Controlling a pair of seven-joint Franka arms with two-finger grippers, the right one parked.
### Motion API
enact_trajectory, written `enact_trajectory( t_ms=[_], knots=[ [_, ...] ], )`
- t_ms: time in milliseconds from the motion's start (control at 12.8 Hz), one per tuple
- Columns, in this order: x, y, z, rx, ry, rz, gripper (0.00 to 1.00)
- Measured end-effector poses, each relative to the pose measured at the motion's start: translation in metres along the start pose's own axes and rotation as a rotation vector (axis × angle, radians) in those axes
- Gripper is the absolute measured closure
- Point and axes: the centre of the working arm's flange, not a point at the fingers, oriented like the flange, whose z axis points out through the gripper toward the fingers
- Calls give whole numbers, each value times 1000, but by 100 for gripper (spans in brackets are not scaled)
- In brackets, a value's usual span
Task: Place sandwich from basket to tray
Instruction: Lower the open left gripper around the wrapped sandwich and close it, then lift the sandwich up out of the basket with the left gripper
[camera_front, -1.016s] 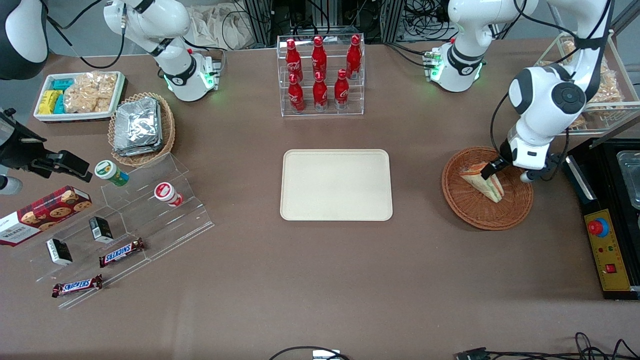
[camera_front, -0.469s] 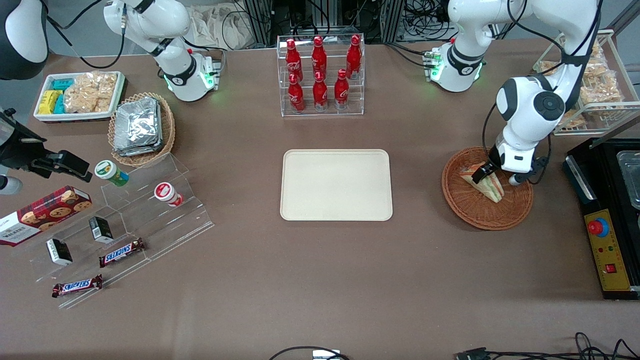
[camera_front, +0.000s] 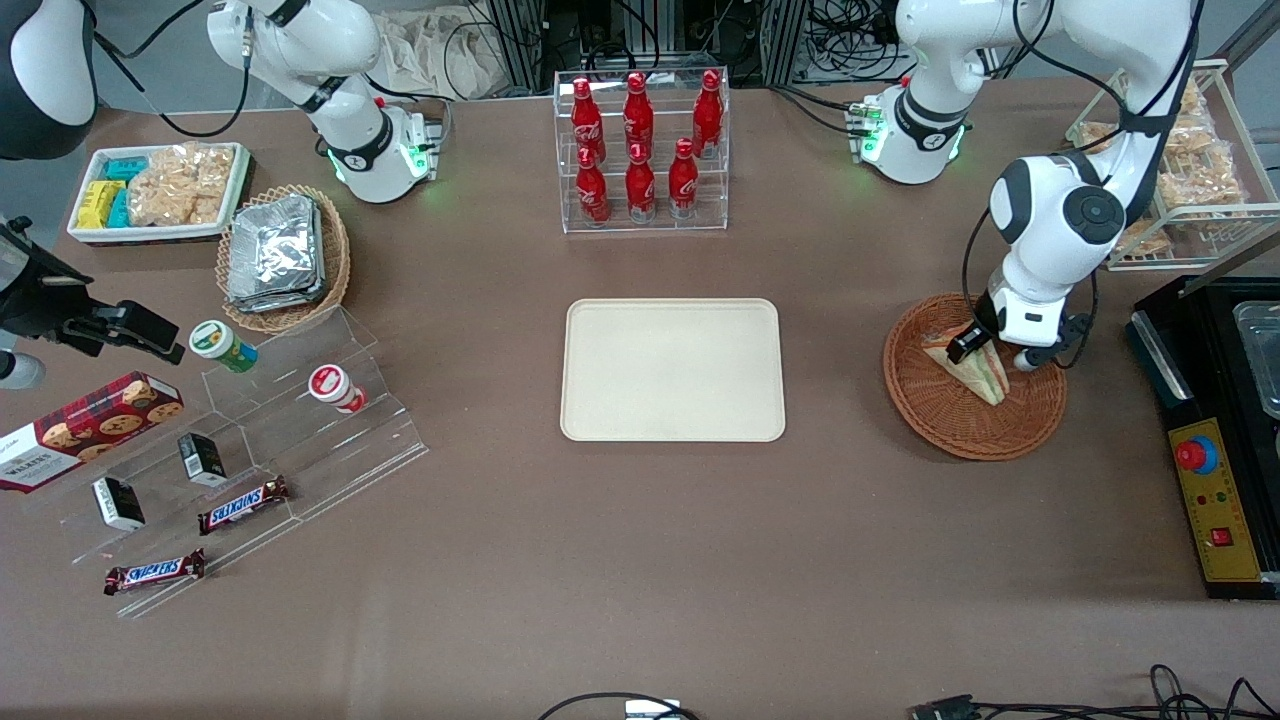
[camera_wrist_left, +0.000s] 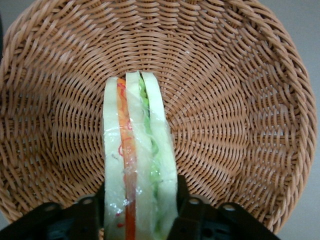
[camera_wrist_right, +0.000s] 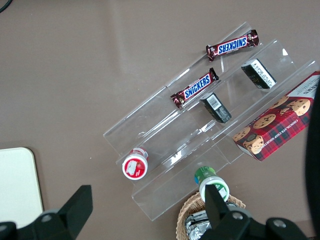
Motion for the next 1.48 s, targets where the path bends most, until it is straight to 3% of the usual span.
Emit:
enact_trajectory(
  t_ms=[156,391,625,1094,1484],
  knots=[
    [0,5,-5,-6,10,27,65],
    [1,13,-21,-8,18,118,69],
    [7,18,-65,12,1,293,81],
    [-7,43,-127,15,50,663,81],
    [-60,112,-135,13,76,784,81]
  ],
)
